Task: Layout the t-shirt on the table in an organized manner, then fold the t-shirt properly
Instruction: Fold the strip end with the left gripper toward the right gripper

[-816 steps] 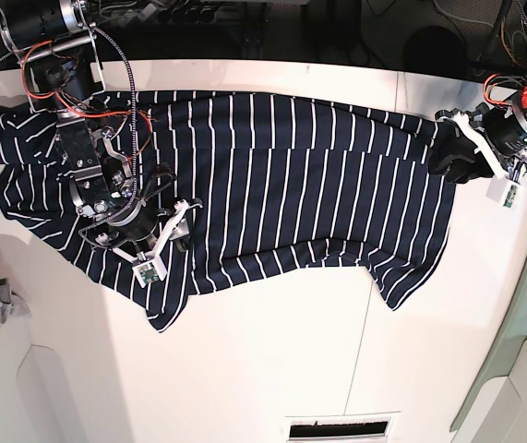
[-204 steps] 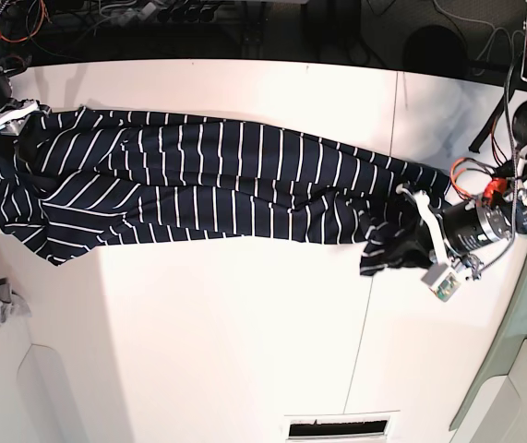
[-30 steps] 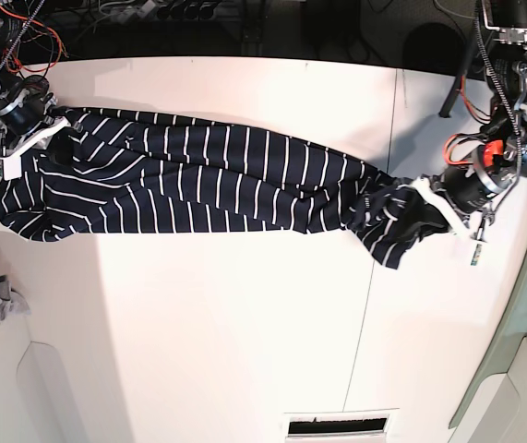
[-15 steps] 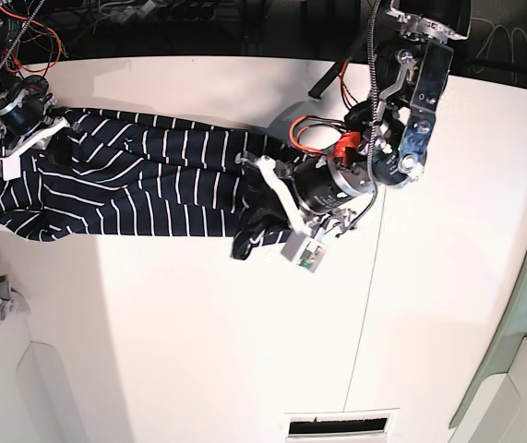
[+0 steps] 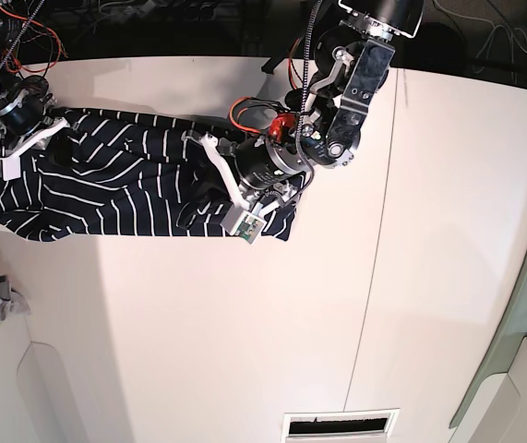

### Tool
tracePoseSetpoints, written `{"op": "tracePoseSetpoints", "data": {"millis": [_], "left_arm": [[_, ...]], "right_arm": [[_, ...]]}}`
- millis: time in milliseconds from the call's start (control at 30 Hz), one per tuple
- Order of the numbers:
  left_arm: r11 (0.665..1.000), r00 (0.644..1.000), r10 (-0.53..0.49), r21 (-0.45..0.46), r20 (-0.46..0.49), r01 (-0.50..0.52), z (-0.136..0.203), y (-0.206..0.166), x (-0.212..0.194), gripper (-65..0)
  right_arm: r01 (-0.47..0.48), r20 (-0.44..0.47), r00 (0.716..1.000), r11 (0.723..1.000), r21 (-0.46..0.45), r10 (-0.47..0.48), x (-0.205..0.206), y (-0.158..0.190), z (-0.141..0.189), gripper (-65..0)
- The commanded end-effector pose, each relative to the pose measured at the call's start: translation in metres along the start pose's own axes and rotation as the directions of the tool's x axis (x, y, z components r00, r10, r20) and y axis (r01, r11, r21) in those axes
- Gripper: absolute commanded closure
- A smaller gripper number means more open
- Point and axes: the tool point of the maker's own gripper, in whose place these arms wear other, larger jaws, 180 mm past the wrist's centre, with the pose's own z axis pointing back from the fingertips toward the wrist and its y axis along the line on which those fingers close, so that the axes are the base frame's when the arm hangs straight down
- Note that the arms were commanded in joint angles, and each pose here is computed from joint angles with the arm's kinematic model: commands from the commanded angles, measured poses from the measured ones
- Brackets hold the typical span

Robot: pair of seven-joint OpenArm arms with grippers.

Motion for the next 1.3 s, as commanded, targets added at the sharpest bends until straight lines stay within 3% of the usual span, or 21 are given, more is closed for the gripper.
{"op": "tracePoseSetpoints", "data": {"millis": [0,33,133,233,467,567,633,767,800,1067,1267], "left_arm": [[0.997,0.997,-0.022,-0.066,0.073,0.027,-0.002,-0.014,0.023,0.0],[0.993,0.995,-0.038,-0.11,0.088,0.048,-0.001,-0.023,0.025,-2.7],[0.968,0.99,-0.024,-0.242,0.138,0.057,0.002,-0.05,0.035,-21.2],[0.944,0.987,0.032,-0.33,0.156,0.021,0.006,-0.068,0.04,-30.7],[0.911,0.992,0.003,-0.408,0.128,0.05,0.003,-0.103,0.031,-30.7],[0.919,0.992,-0.038,-0.386,0.117,0.081,0.001,-0.099,0.026,-30.7],[0.93,0.993,-0.058,-0.355,0.102,0.091,0.001,-0.088,0.024,-30.7],[0.945,0.994,-0.066,-0.313,0.089,0.091,0.007,-0.066,0.029,-30.5],[0.948,0.993,-0.062,-0.304,0.102,0.09,0.01,-0.061,0.033,-30.5],[0.97,0.99,-0.034,-0.235,0.133,0.065,0.019,-0.032,0.046,-30.5],[0.979,0.993,-0.031,-0.199,0.113,0.053,0.022,-0.018,0.042,-30.5]], "right_arm": [[-0.016,0.011,1.0,1.0,-0.012,0.016,0.008,-0.006,0.003,-11.9],[-0.012,0.014,1.0,1.0,-0.009,0.012,0.009,-0.005,0.003,-18.2],[0.016,0.023,1.0,1.0,0.012,-0.017,0.012,-0.002,0.004,-30.9],[0.024,0.06,0.998,0.999,0.049,-0.027,0.03,0.007,0.01,-32.0],[-0.069,0.192,0.979,0.997,0.024,0.063,0.094,0.012,0.044,-32.0],[-0.077,0.22,0.971,0.995,-0.065,0.09,0.112,-0.013,0.061,-32.0],[-0.076,0.218,0.969,0.982,-0.174,0.113,0.119,-0.041,0.071,-32.1],[-0.07,0.169,0.978,0.955,-0.289,0.122,0.12,-0.087,0.083,-45.6],[-0.059,0.158,0.981,0.953,-0.298,0.11,0.118,-0.096,0.083,-45.3],[0.114,0.126,0.988,0.975,-0.192,-0.091,0.094,-0.116,0.049,-45.3],[0.134,0.03,0.991,0.985,-0.11,-0.131,0.059,-0.095,0.022,-45.1]]}}
